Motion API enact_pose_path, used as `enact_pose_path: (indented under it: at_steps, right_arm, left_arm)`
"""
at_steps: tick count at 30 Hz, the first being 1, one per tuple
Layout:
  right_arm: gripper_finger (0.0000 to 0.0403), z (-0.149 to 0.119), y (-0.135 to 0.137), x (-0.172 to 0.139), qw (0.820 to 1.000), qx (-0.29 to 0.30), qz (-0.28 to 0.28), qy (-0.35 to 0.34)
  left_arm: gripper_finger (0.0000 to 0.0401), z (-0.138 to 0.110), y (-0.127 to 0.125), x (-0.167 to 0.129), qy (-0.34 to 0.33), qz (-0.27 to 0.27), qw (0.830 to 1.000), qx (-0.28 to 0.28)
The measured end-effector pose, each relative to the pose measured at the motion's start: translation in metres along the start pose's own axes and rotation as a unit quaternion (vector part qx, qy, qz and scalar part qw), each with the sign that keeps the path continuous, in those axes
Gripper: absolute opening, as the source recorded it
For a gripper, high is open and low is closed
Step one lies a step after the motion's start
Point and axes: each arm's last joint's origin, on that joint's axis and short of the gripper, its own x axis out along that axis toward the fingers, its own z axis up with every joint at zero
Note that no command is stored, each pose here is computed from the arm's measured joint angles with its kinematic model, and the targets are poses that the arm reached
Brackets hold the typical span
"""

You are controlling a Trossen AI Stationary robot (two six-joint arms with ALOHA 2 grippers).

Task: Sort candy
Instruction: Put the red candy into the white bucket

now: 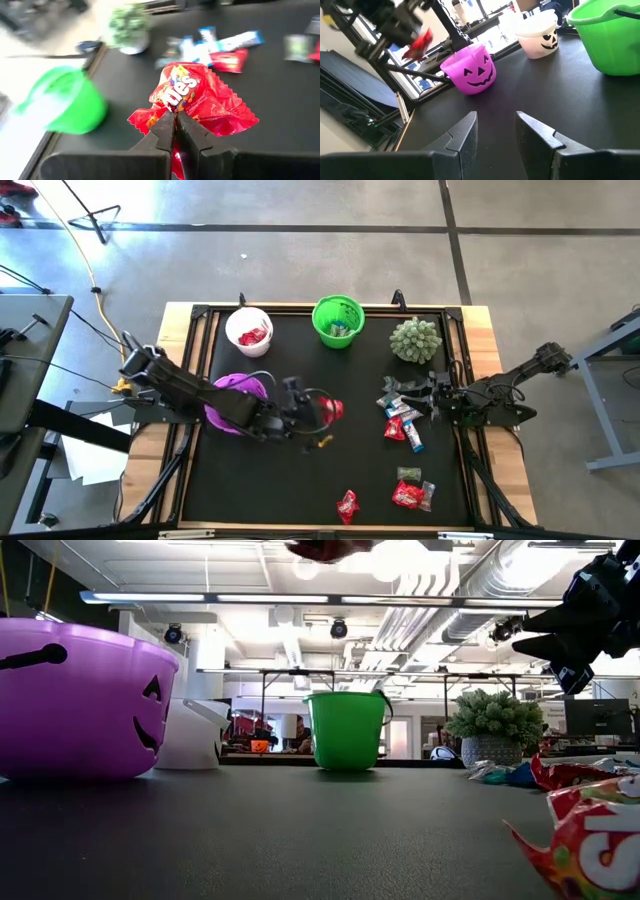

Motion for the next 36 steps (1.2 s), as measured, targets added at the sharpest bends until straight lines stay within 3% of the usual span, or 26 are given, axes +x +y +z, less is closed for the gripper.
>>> enact_pose_path:
  at_steps: [4,8,20,27,36]
  right_arm:
    - [0.0126,0.0,0.0,0.0,1.0,0.0,0.0,0.0]
    - [0.0126,0.0,0.0,0.0,1.0,0.0,0.0,0.0]
    - [0.0126,0.0,0.0,0.0,1.0,0.0,0.002,0.001]
    - [0.0126,0.0,0.0,0.0,1.0,0.0,0.002,0.001]
    - [0.0126,0.0,0.0,0.0,1.0,0.0,0.002,0.001]
  left_arm:
    - [0.0003,-0.007,0.029,-0.005,0.045,0.053,0.996,-0.056]
    - [0.0003,-0.019,0.062,-0.002,0.109,0.11,0.981,-0.114]
    - [0.0003,-0.034,0.156,0.021,0.218,0.224,0.943,-0.117]
    - [0.0003,-0.057,0.22,0.024,0.274,0.209,0.928,-0.142]
    - [0.0003,-0.111,0.27,0.015,0.243,0.148,0.936,-0.209]
